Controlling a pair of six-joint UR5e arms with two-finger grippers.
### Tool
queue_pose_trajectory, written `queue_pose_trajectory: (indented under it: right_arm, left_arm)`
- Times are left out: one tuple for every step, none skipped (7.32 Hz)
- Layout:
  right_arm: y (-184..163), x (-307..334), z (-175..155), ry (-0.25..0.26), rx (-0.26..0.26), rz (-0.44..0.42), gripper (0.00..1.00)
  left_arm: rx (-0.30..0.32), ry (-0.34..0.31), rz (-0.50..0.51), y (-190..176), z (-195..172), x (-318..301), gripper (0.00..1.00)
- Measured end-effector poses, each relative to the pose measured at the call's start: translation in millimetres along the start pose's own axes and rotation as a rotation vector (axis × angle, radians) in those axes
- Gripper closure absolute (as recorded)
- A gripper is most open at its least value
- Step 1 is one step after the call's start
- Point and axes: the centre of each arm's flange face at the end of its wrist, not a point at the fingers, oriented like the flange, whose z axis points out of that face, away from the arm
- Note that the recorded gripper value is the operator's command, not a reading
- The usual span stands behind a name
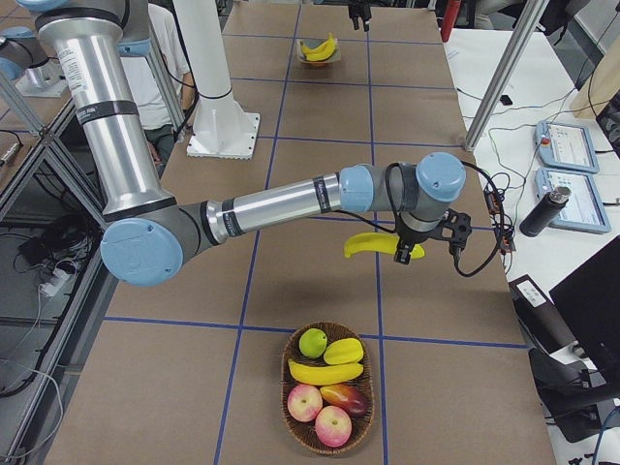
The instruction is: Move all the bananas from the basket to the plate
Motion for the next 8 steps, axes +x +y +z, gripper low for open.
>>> queue_pose_trajectory:
  right_arm:
    - [12.1,-47.6,4.2,-0.043,0.001,0.101,1.00]
    - [25.4,-92.8,12.8,-0.078,0.001,0.176,1.00]
    - [38.4,-133.9,24.2,-0.106,-0.002,0.241,1.00]
    - [50.4,-171.2,35.2,-0.122,-0.002,0.301,1.00]
    - [62.3,-209.6,44.0,-0.133,0.007,0.359,1.00]
    - [74.4,-246.0,50.5,-0.147,0.020,0.416,1.00]
    - [87.4,-278.5,56.3,-0.171,0.033,0.477,1.00]
    - [101.6,-307.2,63.1,-0.203,0.051,0.547,1.00]
  left_arm:
    - [0.001,0.016,-0.048,-5.3,4.0,20.5,0.00]
    - [0.001,0.034,-0.104,-10.2,7.3,42.7,0.00]
    - [-0.001,0.051,-0.164,-13.2,9.0,63.6,0.00]
    - [-0.005,0.072,-0.239,-13.7,8.1,85.4,0.00]
    - [-0.016,0.098,-0.323,-9.6,5.8,109.3,0.00]
    - [-0.039,0.118,-0.398,1.1,8.0,134.4,0.00]
    - [-0.068,0.131,-0.470,14.3,14.3,161.3,0.00]
    - [-0.094,0.143,-0.546,25.8,19.0,187.9,0.00]
